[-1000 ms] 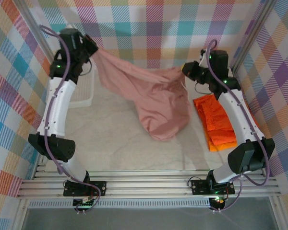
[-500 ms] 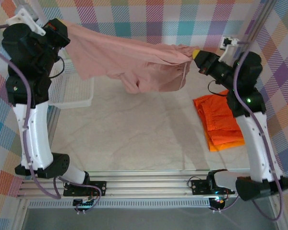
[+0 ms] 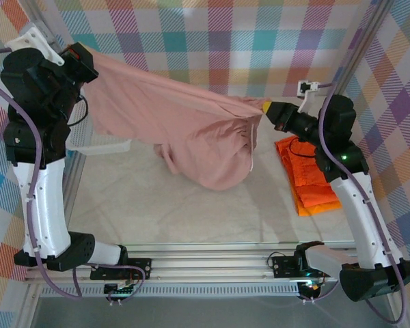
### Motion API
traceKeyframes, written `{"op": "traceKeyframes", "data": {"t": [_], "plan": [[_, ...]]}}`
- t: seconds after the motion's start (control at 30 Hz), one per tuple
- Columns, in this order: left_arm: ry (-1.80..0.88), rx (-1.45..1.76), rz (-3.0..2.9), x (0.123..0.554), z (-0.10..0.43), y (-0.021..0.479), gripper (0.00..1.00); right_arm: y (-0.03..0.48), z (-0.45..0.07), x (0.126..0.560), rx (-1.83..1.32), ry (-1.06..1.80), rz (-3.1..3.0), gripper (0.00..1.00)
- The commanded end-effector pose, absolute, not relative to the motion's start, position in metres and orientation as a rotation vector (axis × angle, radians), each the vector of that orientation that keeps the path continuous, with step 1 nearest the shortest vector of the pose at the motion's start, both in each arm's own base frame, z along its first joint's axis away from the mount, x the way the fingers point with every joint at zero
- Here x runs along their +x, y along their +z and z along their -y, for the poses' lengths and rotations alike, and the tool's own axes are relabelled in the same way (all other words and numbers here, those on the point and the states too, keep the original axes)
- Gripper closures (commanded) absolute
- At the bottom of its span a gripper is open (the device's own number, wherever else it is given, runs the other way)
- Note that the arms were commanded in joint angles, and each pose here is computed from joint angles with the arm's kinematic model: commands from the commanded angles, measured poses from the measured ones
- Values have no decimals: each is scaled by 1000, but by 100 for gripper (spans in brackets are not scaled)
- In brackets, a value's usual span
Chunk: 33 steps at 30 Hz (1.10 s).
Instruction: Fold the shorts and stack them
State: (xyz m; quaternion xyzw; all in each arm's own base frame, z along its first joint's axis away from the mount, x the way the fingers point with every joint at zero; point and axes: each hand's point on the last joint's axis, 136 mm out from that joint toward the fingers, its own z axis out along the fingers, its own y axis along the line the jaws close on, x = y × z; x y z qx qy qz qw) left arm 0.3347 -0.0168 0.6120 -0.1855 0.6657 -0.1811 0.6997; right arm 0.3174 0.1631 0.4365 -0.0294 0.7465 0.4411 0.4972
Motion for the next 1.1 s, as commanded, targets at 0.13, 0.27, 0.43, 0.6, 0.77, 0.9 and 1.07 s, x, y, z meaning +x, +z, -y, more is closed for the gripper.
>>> {"op": "traceKeyframes", "data": {"t": [0.13,0.27,0.43,0.6,0.77,0.9,1.07], "plan": [[-387,-435,-1265,292,-3,674,100,462,-186,276,-130,1190,-1704,100],[-423,-438,-1222,290,-2,684,100,463,-192,257,-129,1183,-1683,100],[-500,-426,-1337,341,19,655,100,440,-169,260,59,1075,-1728,100],[-518,-416,-1547,428,54,582,100,385,-146,281,301,921,-1860,100],[-493,-399,-1716,511,97,500,100,331,-134,316,455,709,-1993,100],[-494,-409,-1825,570,121,439,87,303,-130,364,506,522,-2078,100],[-524,-422,-1895,589,132,410,25,270,-133,440,646,618,-2220,84]]}}
